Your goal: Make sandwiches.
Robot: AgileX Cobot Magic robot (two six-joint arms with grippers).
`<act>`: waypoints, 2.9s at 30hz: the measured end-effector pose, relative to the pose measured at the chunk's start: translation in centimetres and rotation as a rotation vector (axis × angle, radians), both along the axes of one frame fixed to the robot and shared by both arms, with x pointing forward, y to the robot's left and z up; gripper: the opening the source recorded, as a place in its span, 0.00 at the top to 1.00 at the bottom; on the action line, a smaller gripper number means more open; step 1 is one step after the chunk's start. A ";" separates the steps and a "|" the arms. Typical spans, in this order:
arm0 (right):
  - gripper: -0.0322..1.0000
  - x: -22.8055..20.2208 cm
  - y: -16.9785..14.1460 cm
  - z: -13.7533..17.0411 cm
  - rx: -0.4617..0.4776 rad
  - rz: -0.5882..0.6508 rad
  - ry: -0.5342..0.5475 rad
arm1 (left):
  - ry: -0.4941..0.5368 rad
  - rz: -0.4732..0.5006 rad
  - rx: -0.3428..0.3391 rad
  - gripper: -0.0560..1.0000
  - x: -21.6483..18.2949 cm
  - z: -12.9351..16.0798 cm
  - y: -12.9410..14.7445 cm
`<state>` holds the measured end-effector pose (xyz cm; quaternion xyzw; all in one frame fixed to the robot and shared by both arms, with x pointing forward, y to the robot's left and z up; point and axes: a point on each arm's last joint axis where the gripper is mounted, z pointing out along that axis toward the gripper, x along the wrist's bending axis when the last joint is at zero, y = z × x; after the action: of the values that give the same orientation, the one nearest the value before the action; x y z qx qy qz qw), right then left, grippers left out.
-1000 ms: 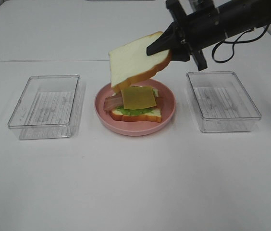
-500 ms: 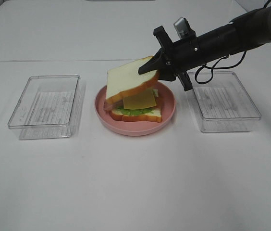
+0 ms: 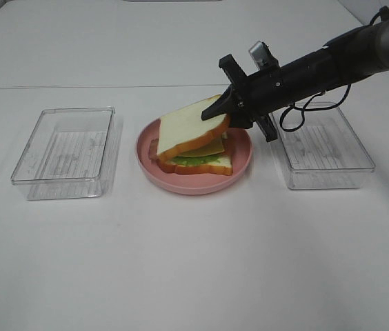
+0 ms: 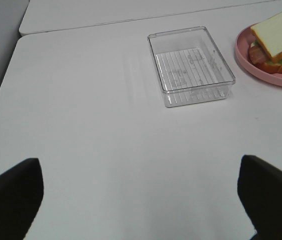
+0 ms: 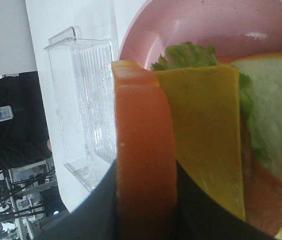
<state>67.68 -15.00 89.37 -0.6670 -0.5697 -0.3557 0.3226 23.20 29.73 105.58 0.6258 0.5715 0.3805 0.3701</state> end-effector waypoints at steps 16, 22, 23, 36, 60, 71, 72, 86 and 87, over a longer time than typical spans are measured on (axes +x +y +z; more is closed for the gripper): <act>0.52 -0.2 -0.2 -0.9 -0.043 0.021 0.027 | 0.000 0.000 0.000 0.02 0.0 0.0 0.0; 0.38 -0.1 -0.3 -0.4 -0.075 0.036 0.018 | 0.000 0.000 0.000 0.02 0.0 0.0 0.0; 0.38 -0.1 -0.3 -0.4 -0.075 0.036 0.018 | 0.000 0.000 0.000 0.02 0.0 0.0 0.0; 0.36 -0.3 -1.6 2.7 -0.279 0.077 -0.102 | 0.000 0.000 0.000 0.02 0.0 0.0 0.0; 0.07 -0.7 -9.8 15.2 -0.799 -0.045 -0.289 | 0.000 0.000 0.000 0.02 0.0 0.0 0.0; 0.07 -1.7 -14.5 14.8 -0.984 -0.014 -0.157 | 0.000 0.000 0.000 0.02 0.0 0.0 0.0; 0.07 -1.7 -14.5 14.8 -0.984 -0.014 -0.157 | 0.000 0.000 0.000 0.02 0.0 0.0 0.0; 0.07 -11.2 -14.7 19.7 -0.992 -0.064 -0.224 | 0.000 0.000 0.000 0.02 0.0 0.0 0.0; 0.07 -12.4 -14.7 20.3 -0.992 -0.078 -0.250 | 0.000 0.000 0.000 0.02 0.0 0.0 0.0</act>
<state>55.32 -29.67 109.71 -0.7130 -0.6788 -0.1313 -0.1167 23.20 29.73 105.58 0.6258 0.5715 0.3805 0.3701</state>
